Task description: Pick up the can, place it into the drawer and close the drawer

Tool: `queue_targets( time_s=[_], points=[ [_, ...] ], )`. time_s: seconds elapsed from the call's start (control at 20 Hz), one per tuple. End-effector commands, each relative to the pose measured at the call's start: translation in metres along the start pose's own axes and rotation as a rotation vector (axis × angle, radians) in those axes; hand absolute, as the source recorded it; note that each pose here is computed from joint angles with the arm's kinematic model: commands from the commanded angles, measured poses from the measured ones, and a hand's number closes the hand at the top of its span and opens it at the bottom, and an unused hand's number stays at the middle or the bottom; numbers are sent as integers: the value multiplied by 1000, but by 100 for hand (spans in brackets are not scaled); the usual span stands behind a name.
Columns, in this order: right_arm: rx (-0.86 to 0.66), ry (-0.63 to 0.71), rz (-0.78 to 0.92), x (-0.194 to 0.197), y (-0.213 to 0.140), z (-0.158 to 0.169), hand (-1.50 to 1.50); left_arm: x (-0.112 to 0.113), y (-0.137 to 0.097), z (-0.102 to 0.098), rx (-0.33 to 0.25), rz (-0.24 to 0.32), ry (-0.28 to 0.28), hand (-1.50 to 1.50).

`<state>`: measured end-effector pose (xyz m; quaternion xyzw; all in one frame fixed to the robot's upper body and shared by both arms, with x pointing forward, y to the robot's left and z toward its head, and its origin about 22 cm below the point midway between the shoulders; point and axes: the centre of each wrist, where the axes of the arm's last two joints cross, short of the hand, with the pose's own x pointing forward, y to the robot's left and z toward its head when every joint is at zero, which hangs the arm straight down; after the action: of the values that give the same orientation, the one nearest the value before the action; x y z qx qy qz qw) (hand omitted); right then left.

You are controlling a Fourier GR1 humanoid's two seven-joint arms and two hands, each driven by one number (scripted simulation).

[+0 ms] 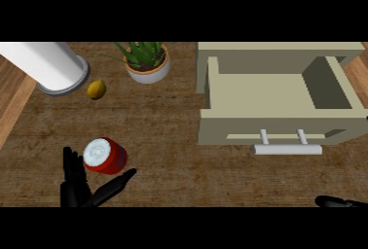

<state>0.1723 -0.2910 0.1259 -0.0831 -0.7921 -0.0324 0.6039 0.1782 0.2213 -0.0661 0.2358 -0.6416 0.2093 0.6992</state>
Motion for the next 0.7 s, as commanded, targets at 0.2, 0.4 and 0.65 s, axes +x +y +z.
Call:
queue_targets(
  time_s=[0.2, 0.4, 0.65],
  points=[
    [-4, 4, 2, 2, -2, 8, -150, -37, 8, -22, 0, 20, 29, -150],
    [0, -4, 18, 2, -19, 19, -150, -53, -2, -20, 32, 7, 33, -150],
    [-4, -10, 24, 1, -17, 2, -150, -67, 14, -32, 32, 20, 43, -150]
  ],
)
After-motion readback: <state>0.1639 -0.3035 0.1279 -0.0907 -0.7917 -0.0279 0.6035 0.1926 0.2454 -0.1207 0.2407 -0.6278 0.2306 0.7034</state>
